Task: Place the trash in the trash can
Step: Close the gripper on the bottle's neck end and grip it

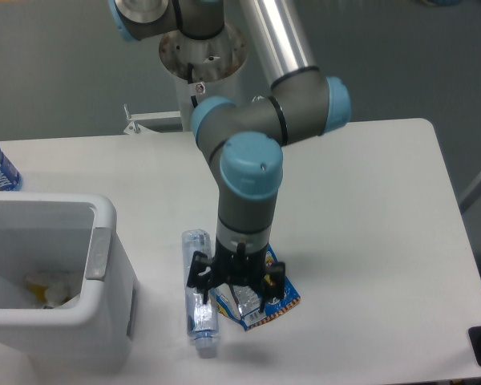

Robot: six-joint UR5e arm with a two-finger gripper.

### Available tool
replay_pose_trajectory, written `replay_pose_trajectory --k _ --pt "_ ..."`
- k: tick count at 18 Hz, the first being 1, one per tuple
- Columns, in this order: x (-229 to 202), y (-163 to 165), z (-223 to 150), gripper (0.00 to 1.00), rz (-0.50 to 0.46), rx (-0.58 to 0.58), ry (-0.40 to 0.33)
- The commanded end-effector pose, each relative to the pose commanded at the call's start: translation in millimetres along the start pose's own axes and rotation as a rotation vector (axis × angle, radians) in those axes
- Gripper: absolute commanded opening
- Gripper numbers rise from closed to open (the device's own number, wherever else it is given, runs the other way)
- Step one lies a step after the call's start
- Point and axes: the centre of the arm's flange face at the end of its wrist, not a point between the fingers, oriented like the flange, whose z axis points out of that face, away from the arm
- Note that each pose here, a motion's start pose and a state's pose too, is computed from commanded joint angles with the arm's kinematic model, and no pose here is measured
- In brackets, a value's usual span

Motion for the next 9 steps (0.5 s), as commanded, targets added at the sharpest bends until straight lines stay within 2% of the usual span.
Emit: replay_pose_trajectory --k 2,6,9 --pt "-2 0 17 1.00 -0.030 -0.018 0.007" --pt "9 0 49 1.00 -0.027 -0.052 0.021" --pt "16 -4 64 1.00 -0.040 -0.070 0.008"
